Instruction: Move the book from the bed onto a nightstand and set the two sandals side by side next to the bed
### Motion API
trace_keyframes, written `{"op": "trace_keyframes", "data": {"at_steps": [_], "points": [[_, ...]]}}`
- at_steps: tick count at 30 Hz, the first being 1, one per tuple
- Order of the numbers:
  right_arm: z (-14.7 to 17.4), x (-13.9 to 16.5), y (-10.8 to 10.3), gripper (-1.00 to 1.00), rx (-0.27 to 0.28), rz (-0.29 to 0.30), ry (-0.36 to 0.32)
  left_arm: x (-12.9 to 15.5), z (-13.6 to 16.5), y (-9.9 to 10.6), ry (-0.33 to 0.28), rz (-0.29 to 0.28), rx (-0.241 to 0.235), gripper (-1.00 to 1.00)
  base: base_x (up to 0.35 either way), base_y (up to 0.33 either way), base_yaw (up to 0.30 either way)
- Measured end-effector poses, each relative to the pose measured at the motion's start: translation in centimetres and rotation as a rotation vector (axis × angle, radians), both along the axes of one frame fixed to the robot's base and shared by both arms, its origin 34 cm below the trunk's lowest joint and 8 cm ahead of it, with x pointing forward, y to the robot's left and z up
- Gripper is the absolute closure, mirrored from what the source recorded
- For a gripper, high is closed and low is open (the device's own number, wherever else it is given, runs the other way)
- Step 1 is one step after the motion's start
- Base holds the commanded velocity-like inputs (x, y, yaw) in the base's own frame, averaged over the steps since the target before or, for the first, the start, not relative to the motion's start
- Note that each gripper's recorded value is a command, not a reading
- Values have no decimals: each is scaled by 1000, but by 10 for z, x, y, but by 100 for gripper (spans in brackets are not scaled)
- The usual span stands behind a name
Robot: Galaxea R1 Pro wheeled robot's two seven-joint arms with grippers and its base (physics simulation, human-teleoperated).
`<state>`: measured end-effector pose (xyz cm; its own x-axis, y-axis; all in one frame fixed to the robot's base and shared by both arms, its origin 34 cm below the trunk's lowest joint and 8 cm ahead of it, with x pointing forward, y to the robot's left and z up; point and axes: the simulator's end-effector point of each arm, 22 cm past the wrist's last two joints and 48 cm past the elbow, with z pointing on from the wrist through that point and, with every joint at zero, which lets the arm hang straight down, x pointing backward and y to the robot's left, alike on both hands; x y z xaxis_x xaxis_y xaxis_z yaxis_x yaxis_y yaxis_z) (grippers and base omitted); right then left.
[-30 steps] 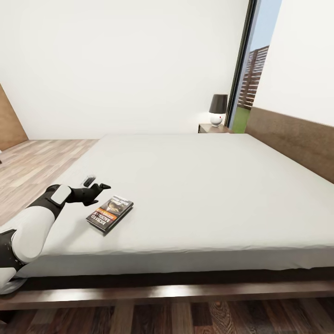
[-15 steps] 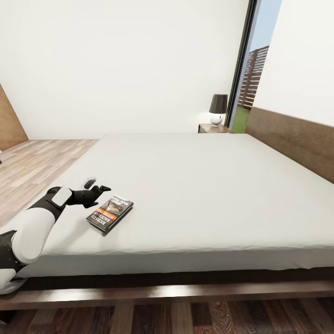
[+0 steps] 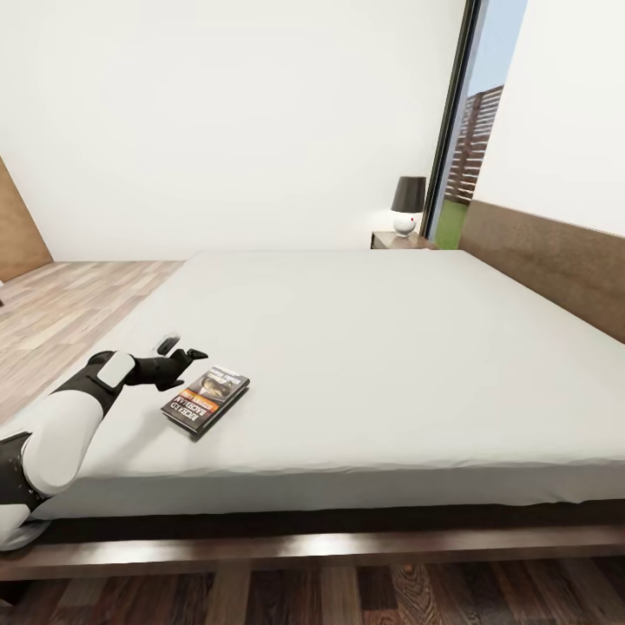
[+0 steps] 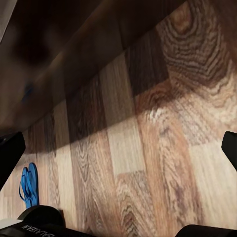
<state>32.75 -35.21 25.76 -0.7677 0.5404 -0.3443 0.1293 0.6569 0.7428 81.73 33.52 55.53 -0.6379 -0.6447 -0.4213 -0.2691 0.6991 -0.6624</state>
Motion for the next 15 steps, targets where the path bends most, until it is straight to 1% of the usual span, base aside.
{"op": "trace_keyframes", "data": {"at_steps": [15], "points": [[0, 0, 0, -100, 0, 0, 0, -1, -3, -1, 4, -1, -1, -100, 0, 0, 0]]}}
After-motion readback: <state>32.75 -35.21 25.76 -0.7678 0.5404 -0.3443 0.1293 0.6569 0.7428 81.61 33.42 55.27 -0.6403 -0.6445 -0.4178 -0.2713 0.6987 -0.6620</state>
